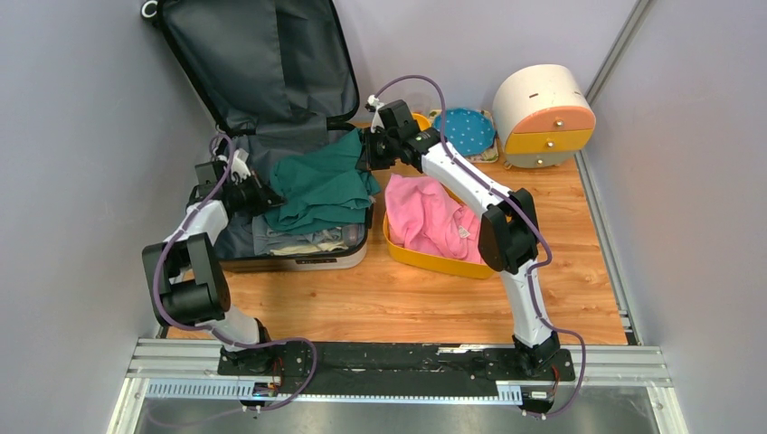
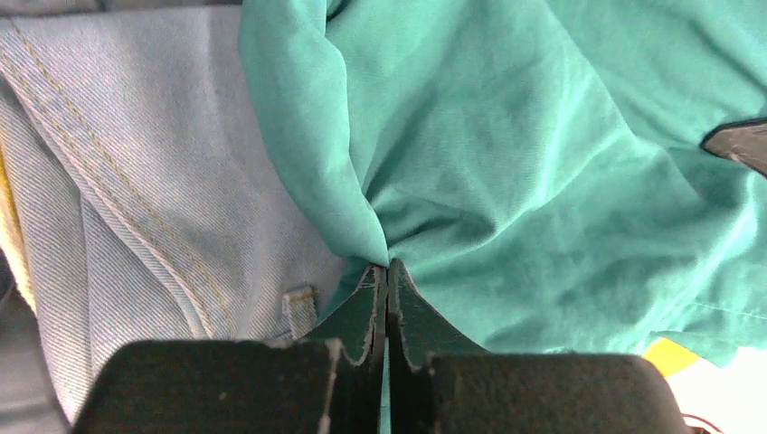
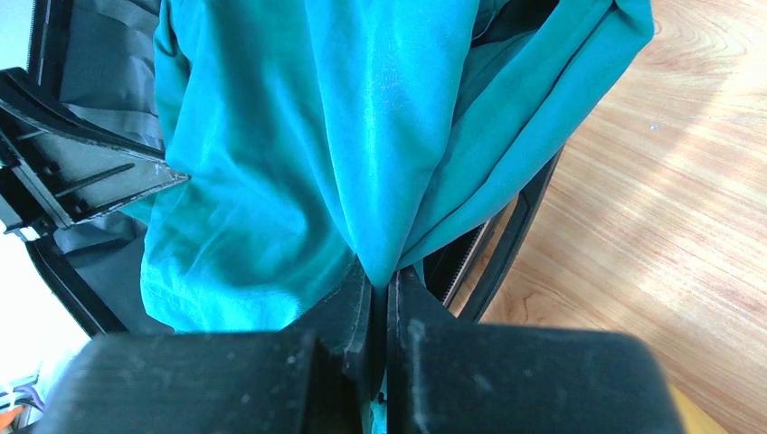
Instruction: Open, take out, and arrange the luggage
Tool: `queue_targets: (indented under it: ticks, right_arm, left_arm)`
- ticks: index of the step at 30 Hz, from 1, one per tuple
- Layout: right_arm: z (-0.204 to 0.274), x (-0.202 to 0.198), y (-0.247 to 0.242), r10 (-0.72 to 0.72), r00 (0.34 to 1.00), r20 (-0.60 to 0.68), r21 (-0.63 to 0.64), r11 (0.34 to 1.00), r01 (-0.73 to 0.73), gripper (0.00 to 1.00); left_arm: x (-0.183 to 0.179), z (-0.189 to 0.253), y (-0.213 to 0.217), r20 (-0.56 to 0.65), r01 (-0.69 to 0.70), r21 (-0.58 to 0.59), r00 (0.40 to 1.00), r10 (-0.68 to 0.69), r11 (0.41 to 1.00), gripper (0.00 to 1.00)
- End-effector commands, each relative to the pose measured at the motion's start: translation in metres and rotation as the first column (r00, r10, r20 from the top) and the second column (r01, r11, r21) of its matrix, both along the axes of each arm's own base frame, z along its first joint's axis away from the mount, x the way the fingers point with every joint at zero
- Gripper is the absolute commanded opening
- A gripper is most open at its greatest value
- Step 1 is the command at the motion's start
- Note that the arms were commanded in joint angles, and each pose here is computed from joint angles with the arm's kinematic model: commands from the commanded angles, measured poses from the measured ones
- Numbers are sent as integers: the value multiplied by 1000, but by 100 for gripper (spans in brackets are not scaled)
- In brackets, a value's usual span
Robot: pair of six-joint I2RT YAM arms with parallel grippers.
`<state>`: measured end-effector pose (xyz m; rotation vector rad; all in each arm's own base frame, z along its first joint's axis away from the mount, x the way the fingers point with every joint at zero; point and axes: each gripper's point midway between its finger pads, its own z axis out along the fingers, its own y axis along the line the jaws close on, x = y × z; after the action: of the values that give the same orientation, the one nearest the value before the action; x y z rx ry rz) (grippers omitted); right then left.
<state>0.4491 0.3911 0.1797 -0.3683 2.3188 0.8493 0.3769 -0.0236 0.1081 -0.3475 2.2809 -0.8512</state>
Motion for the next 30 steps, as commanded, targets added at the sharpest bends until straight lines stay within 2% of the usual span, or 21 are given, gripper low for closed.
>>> queue_targets:
  ticks: [1, 5, 12, 18, 22, 23, 30]
  right_arm:
    - [47, 15, 4, 6, 992, 125, 70, 997, -15, 0]
    - [71, 14, 10, 13, 985, 173, 131, 991, -36, 0]
    - [157, -2, 6, 3, 955, 298, 248, 965, -80, 0]
    - [194, -31, -21, -19, 940, 341, 248, 966, -70, 0]
    - [197, -55, -43, -22, 947, 320, 221, 974, -52, 0]
    - [179, -57, -48, -29, 958, 287, 198, 980, -30, 0]
    - [146, -68, -72, -83, 982, 172, 184, 982, 51, 0]
  left_arm:
    - [15, 59, 2, 180, 22, 66, 983, -33, 998, 0]
    - [9, 91, 0, 267, 30, 102, 962, -57, 994, 0]
    - [-1, 159, -15, 419, 78, 117, 900, -121, 990, 0]
    - [-8, 209, -35, 516, 134, 104, 840, -169, 986, 0]
    - [-13, 227, -56, 560, 192, 125, 796, -229, 973, 0]
    - [-14, 227, -60, 562, 202, 129, 791, -239, 971, 0]
    - [-11, 192, -84, 504, 240, 3, 838, -209, 971, 0]
